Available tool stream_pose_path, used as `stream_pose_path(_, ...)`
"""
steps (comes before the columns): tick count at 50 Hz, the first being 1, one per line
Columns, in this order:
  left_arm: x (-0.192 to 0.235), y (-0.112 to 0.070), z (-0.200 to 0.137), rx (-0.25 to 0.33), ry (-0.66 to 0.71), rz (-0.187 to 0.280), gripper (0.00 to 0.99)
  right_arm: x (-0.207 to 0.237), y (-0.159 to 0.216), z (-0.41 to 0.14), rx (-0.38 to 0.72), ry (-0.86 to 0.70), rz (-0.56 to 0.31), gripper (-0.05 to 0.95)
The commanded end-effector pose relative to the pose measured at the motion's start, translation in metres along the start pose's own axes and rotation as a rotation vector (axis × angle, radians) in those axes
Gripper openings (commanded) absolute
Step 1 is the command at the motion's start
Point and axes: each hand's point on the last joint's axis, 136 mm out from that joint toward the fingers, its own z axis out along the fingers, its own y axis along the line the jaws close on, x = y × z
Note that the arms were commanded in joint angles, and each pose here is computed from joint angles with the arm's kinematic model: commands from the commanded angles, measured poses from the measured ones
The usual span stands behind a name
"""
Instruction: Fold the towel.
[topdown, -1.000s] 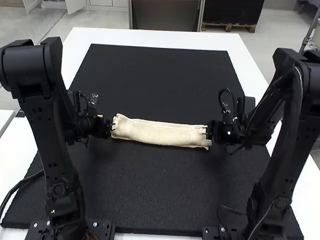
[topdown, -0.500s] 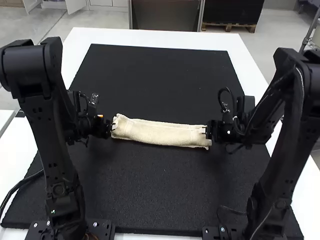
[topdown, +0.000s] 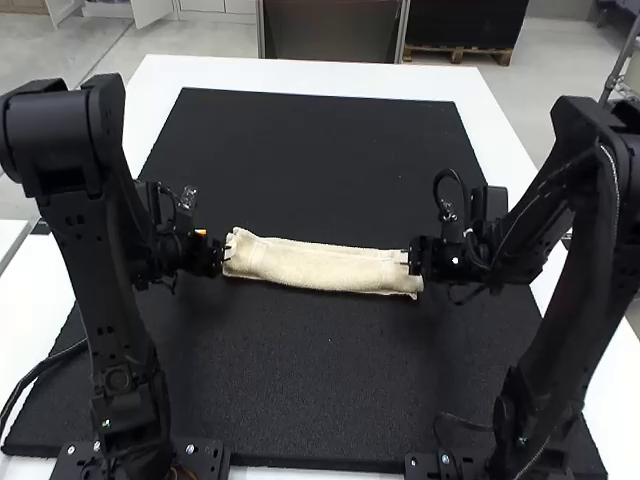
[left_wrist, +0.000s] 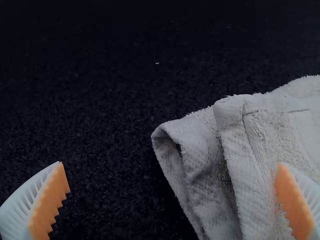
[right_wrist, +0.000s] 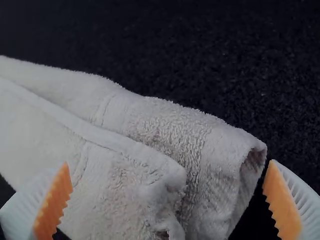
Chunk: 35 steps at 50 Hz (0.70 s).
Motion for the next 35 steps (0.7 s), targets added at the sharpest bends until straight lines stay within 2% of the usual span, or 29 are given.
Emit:
stream_pose_path(1,-0.002,-0.004,-0.005,0.012,-0.016,0.011,0.961,-0.003,0.008,-0.001,-0.025,-0.01,-0.004,0.82)
stream_pose_path(7,-0.002,-0.002,-0.007,0.013,-0.022,0.006,0.961,-0.002,0.008,0.0,-0.033,-0.004,0.004,0.71)
stream_pose_path(13,-0.005,0.005,-0.011,-0.005,-0.034,0.001,0.961,0.001,0.007,0.001,-0.033,0.006,0.013,0.69)
stream_pose_path(23,-0.007,0.016,-0.018,-0.031,-0.048,-0.008,0.961,0.011,0.003,0.005,-0.022,0.031,0.026,0.69)
stream_pose_path(35,-0.007,0.018,-0.02,-0.031,-0.056,-0.013,0.961,0.015,0.002,0.007,-0.022,0.042,0.027,0.74)
